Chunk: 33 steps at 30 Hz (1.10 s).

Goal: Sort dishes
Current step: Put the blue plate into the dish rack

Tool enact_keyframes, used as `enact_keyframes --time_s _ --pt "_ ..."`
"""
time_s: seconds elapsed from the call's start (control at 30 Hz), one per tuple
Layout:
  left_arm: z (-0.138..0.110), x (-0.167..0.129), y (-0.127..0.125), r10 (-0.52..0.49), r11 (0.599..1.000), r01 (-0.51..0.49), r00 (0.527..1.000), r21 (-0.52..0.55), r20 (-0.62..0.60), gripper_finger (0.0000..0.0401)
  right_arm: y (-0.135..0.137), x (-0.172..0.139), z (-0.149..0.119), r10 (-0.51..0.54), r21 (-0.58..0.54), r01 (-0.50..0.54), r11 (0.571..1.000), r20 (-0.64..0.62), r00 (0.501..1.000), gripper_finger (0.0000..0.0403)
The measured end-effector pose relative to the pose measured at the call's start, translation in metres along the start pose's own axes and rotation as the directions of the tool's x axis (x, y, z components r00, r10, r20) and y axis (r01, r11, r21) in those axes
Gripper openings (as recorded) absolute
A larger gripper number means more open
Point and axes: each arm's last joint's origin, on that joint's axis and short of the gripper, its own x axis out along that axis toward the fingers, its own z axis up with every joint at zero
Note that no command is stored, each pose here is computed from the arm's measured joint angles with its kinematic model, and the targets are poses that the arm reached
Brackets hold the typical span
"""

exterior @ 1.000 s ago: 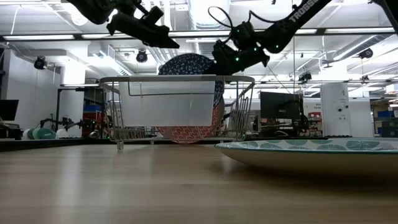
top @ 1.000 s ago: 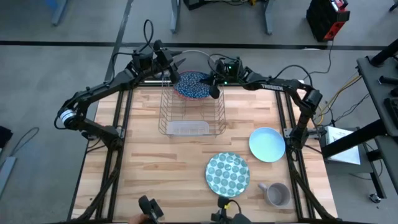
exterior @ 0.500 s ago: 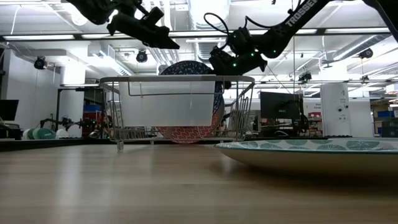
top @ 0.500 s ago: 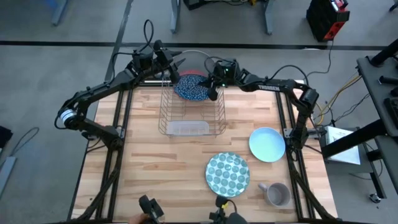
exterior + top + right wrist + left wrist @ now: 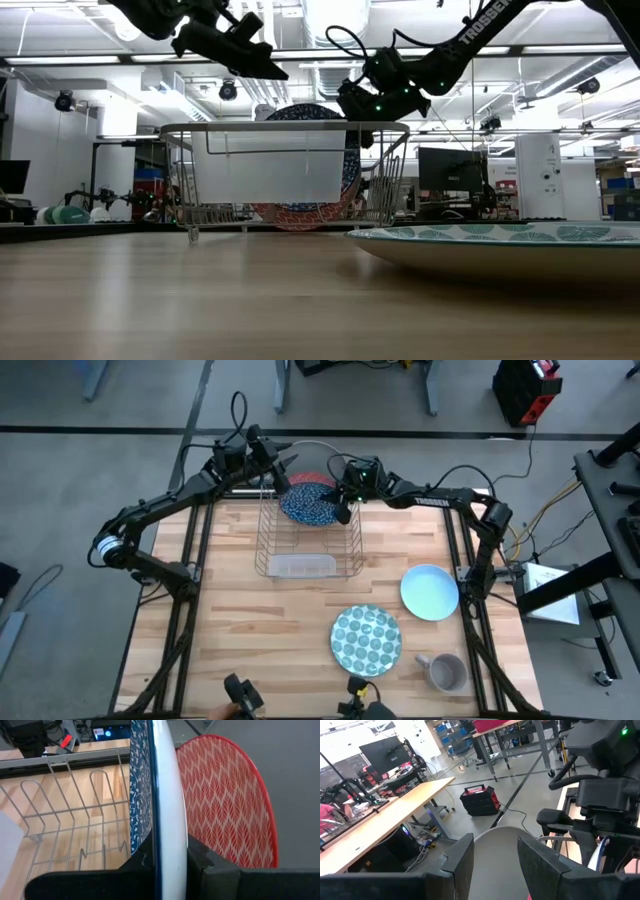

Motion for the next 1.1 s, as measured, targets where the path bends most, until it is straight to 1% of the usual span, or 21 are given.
enact_keyframes --time_s 0.27,0.4,0.7,0.83,1.1 --pt "-0.002 0.000 -0.001 -0.003 1.000 0.003 1.000 -0.013 -0.007 0.0141 0.000 0.000 -0.003 0.002 -0.003 -0.002 1.000 -0.008 1.000 0.0025" --pt "-0.003 0.001 -0.001 -0.006 1.000 0.005 1.000 -0.028 -0.012 0.0141 0.001 0.000 -0.005 0.007 -0.001 -0.007 1.000 -0.012 1.000 0.0037" --pt "-0.018 0.016 -0.006 -0.029 0.999 0.026 0.998 -0.042 -0.061 0.0141 0.001 0.000 -0.005 0.007 -0.024 -0.007 1.000 -0.016 1.000 0.0038" --pt "-0.022 0.020 -0.008 -0.035 0.998 0.031 0.997 -0.051 -0.075 0.0141 0.000 0.000 -0.005 -0.006 -0.031 0.005 1.000 -0.018 1.000 0.0051" --pt "-0.022 0.021 -0.008 -0.032 0.998 0.028 0.997 -0.062 -0.068 0.0141 0.000 0.000 -0.004 -0.016 -0.061 0.015 0.998 -0.018 1.000 0.0081"
